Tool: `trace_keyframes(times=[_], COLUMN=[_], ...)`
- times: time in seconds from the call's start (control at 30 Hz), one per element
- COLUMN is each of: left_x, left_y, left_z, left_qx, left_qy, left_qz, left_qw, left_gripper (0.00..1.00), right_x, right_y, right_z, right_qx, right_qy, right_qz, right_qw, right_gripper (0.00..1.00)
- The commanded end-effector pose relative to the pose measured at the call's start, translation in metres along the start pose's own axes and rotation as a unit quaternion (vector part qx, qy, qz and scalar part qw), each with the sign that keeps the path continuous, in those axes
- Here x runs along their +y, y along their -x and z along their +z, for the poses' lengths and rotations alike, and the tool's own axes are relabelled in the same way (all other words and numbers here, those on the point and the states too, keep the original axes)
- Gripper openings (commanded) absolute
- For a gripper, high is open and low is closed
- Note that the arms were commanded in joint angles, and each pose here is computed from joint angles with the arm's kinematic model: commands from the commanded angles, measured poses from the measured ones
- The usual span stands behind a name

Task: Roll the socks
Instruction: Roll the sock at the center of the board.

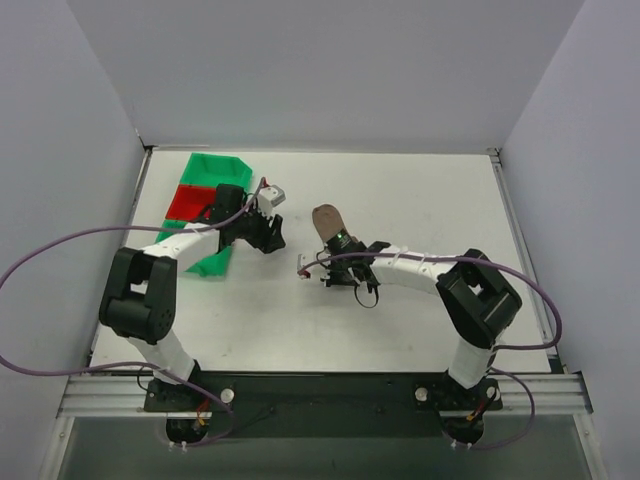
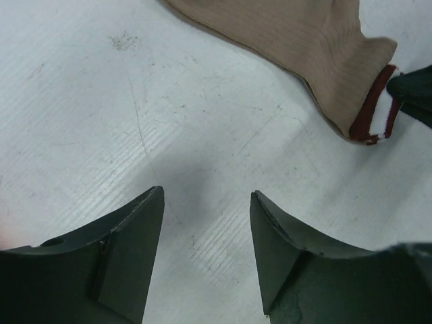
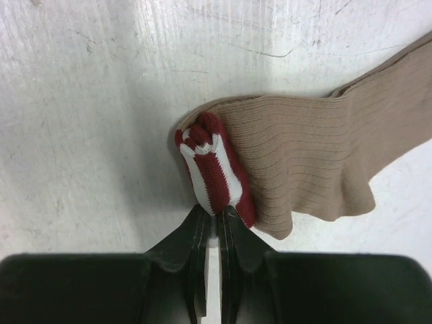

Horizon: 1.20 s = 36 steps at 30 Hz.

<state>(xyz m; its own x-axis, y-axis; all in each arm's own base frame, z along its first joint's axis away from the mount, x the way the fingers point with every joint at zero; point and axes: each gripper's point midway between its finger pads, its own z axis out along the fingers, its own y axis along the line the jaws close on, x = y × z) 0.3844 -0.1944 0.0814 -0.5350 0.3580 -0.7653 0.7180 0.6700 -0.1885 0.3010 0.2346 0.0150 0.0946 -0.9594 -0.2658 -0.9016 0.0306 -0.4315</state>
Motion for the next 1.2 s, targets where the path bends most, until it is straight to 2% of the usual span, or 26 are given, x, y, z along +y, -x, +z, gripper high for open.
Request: trace_keyframes(times=[0.0, 0.07, 0.1, 0.17, 0.23, 0.43, 0.73, 1.03, 1.17], left_x=[-0.002, -0.003, -0.001, 0.0, 0.001, -0.003, -0.02, -0.039, -0.055], left_y=[0.031, 0.029, 0.029, 0.028, 0.03, 0.031, 0.023, -0.002, -0.01], left_z=[-0.01, -0.013, -0.015, -0.019, -0.025, -0.038, -0.063, -0.057, -0.049], left_qx=[-0.076, -0.081, -0.084, -0.091, -0.1, -0.121, -0.159, -0.139, -0.129], left_qy=[0.011, 0.016, 0.018, 0.02, 0.026, 0.032, 0.039, 0.032, 0.053], left_qz=[0.029, 0.033, 0.033, 0.033, 0.036, 0.063, 0.127, 0.203, 0.268], left_qw=[0.997, 0.996, 0.996, 0.995, 0.994, 0.99, 0.978, 0.969, 0.953], left_gripper=[0.66, 0.68, 0.85, 0.88, 0.97, 0.97, 0.97, 0.85, 0.83], right_x=[0.044, 0.04, 0.038, 0.035, 0.034, 0.027, 0.016, 0.021, 0.015], right_y=[-0.033, -0.033, -0.029, -0.028, -0.024, -0.019, -0.011, -0.002, 0.006], right_z=[-0.008, -0.009, -0.008, -0.008, -0.004, 0.003, -0.004, -0.003, -0.002], right_qx=[0.06, 0.059, 0.055, 0.054, 0.054, 0.059, 0.058, 0.067, 0.064], right_qy=[0.159, 0.172, 0.183, 0.196, 0.216, 0.256, 0.333, 0.401, 0.416], right_qz=[0.05, 0.063, 0.067, 0.076, 0.086, 0.11, 0.161, 0.194, 0.209], right_qw=[0.984, 0.981, 0.979, 0.976, 0.971, 0.959, 0.927, 0.893, 0.883], right_gripper=[0.0, 0.0, 0.0, 0.0, 0.0, 0.0, 0.0, 0.0, 0.0])
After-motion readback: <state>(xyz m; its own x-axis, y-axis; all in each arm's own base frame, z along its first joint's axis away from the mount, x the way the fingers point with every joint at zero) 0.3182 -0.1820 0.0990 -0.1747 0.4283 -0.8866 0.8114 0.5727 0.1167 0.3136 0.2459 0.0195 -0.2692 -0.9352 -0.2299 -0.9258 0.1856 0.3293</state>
